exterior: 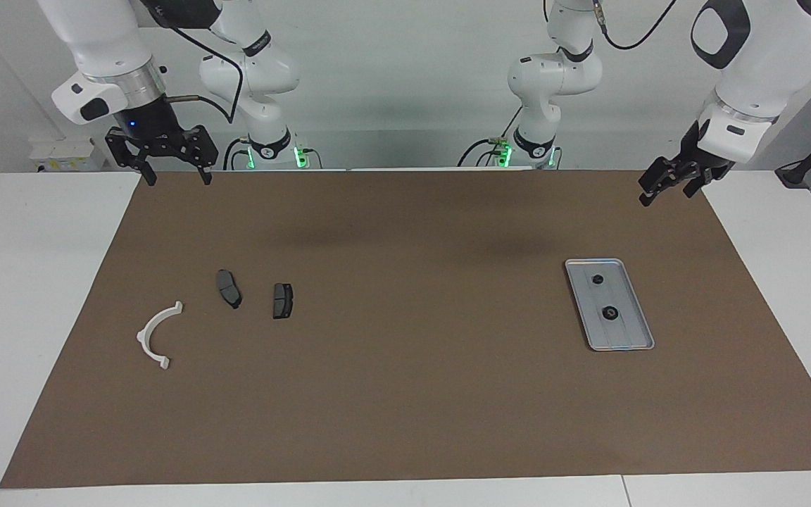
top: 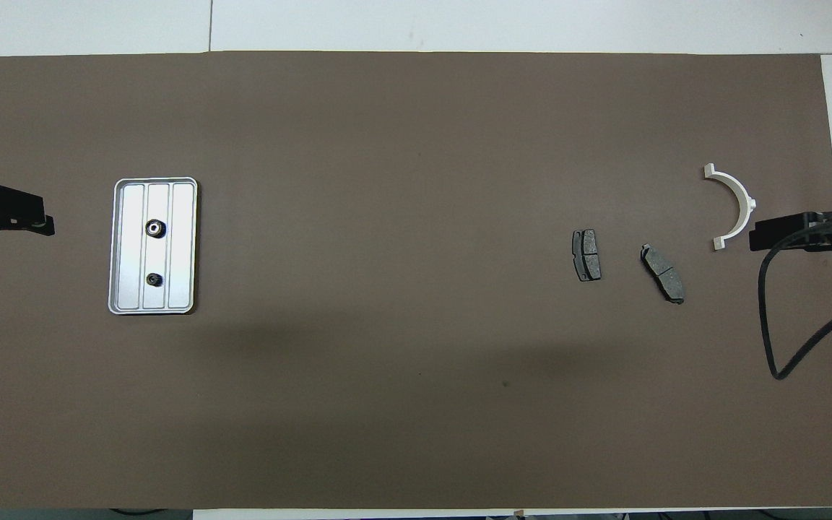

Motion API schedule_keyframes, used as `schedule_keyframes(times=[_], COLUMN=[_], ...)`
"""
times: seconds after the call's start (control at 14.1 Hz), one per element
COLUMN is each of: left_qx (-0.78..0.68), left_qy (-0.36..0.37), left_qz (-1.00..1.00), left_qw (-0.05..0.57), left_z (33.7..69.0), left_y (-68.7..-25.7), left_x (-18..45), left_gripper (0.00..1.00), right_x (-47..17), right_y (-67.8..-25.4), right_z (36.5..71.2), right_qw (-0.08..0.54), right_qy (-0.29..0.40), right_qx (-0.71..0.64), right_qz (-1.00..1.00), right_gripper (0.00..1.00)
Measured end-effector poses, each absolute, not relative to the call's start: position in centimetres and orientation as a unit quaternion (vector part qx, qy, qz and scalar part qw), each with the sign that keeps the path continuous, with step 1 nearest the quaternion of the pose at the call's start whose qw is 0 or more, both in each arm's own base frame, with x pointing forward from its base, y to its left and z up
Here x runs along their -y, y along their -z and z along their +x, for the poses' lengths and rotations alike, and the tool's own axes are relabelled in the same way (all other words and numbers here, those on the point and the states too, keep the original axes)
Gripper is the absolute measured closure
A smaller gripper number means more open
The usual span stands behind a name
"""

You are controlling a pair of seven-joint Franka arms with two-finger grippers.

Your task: Place bearing gear from tray to pile

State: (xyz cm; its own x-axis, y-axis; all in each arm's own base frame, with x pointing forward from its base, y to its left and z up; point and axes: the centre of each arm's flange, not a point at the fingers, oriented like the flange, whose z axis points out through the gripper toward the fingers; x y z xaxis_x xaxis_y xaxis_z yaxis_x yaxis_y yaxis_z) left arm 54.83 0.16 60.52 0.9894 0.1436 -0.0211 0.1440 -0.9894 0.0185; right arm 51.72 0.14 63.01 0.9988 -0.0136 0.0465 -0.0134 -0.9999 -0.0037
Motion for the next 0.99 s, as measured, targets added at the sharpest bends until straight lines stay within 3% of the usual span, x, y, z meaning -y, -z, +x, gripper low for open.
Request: schedule_keyframes(times=[0.64, 0.99], left_qx=[-0.074, -0.079], left_qy=[-0.007, -0.036], left_qz=[0.997, 0.996], left_qw=[0.011, 0.011], left_z=[55.3, 57.6], left_y=[-60.3, -55.6], left_x=[-0.1, -1.3], left_gripper=[0.0, 0.0], right_x=[-0.2, -0.5], right_y=[-63.1, -63.4], right_z=[51.7, 51.7], right_qw=[0.002, 0.001], right_qy=[0.024, 0.027], right_qx=[-0.006, -0.003], right_qz=[-1.0, -1.0], right_gripper=[0.0, 0.0])
